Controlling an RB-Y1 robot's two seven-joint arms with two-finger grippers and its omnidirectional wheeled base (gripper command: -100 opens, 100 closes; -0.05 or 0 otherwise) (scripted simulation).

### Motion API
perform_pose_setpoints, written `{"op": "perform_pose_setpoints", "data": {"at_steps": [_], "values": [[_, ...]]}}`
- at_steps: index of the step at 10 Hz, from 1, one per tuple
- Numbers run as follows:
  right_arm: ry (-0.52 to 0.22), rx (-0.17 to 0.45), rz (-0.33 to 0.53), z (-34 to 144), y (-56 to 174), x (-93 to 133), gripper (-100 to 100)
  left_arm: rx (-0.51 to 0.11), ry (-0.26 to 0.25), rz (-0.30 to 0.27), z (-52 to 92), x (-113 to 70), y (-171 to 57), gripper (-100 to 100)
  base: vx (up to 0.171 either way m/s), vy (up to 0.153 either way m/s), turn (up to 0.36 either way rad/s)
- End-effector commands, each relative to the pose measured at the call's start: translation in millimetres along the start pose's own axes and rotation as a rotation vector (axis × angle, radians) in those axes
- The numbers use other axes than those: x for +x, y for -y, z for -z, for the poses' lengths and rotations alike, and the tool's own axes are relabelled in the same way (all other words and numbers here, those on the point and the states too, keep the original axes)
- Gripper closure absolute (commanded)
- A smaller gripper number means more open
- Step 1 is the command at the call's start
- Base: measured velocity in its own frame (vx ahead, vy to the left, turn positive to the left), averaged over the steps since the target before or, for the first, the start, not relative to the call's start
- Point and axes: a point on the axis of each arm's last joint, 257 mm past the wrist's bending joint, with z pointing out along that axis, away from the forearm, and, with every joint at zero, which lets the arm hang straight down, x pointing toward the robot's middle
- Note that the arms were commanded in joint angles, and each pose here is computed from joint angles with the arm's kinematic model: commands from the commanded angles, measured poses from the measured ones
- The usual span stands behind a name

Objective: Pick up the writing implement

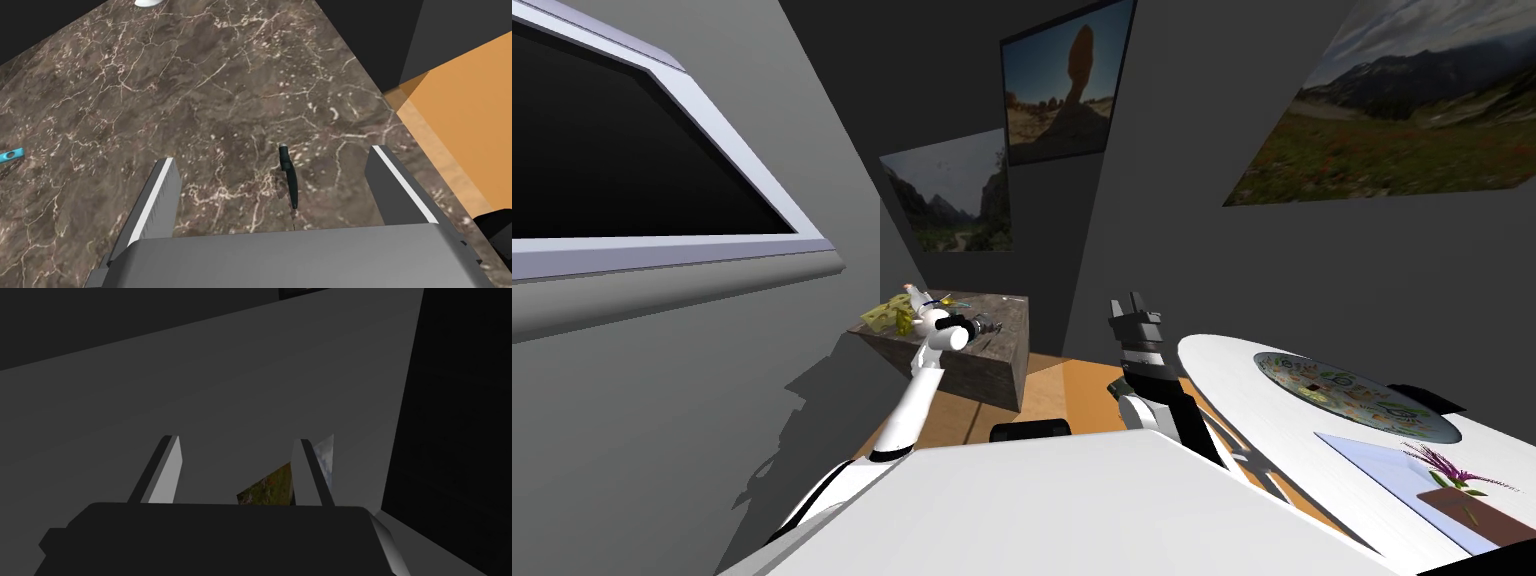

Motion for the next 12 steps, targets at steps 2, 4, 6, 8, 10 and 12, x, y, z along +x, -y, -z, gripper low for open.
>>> {"op": "perform_pose_setpoints", "data": {"at_steps": [2, 4, 6, 8, 10, 12], "values": [[0.0, 0.0, 0.0, 0.0, 0, 0, 0, -0.036, 0.067, 0.031, -0.5, -20.7, -5, -100, 0.017, -0.039, 0.015], [0.0, 0.0, 0.0, 0.0, 0, 0, 0, -0.059, 0.119, 0.056, 0.1, -36.0, -8, -100, 0.02, -0.042, 0.02], [0.0, 0.0, 0.0, 0.0, 0, 0, 0, -0.078, 0.168, 0.078, 1.6, -50.9, -11, -100, 0.021, -0.036, 0.013], [0.0, 0.0, 0.0, 0.0, 0, 0, 0, -0.102, 0.251, 0.118, 6.0, -76.5, -12, -100, 0.024, -0.04, 0.025], [0.0, 0.0, 0.0, 0.0, 0, 0, 0, -0.117, 0.302, 0.135, 10.0, -91.0, -14, -100, 0.018, -0.035, 0.012], [0.0, 0.0, 0.0, 0.0, 0, 0, 0, -0.13, 0.372, 0.163, 17.1, -112.5, -15, -100, 0.022, -0.031, 0.026]]}}
